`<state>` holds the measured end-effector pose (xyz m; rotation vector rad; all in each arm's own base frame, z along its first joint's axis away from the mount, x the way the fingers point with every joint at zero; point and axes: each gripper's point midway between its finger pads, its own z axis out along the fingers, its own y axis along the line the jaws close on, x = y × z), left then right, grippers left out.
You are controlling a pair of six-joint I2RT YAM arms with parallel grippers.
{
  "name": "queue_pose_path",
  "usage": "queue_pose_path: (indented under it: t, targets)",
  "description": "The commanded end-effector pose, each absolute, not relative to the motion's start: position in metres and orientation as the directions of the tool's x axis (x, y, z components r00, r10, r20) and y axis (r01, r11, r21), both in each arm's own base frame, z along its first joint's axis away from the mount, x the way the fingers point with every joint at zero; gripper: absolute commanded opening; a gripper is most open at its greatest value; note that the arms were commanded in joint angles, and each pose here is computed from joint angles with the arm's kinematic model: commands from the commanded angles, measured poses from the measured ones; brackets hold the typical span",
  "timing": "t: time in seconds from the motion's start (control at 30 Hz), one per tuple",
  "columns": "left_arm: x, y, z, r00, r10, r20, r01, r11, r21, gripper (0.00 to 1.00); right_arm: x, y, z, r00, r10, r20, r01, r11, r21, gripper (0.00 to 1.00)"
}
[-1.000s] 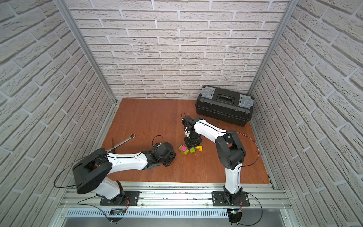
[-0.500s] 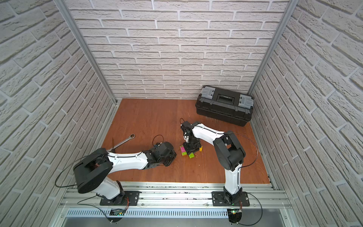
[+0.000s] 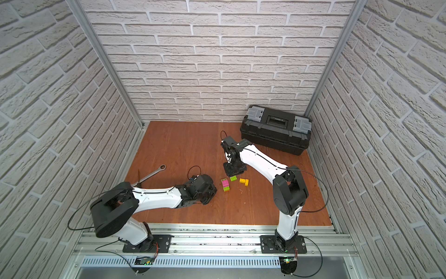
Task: Assemble a carrot with lego
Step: Adjust the lego brick at the center of the board, then assemble the lego brick with the lego brick.
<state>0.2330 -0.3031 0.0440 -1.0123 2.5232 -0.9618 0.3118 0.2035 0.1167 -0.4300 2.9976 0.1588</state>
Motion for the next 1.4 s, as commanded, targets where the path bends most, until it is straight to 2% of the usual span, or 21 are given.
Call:
queue_pose_path:
  t: [0.0,0.5,1.37]
  targets:
    - [0.237,-0.306,0.046,-0.73,-0.684,-0.001,-0.504,0.539,-0.676,0.0,0.309,0.21,0.129,-0.959,-0.245,-0.14,-0.261,0.958,0.116,0.03]
    - [0.237,-0.303,0.047,-0.725,-0.689,-0.004,-0.503,0.534,-0.679,0.0,0.294,0.243,0.118,-0.965,-0.229,-0.129,-0.246,0.959,0.137,0.03]
    - [0.236,-0.301,0.047,-0.725,-0.689,-0.005,-0.503,0.534,-0.679,0.0,0.287,0.242,0.089,-0.962,-0.266,-0.052,-0.269,0.961,0.064,0.03]
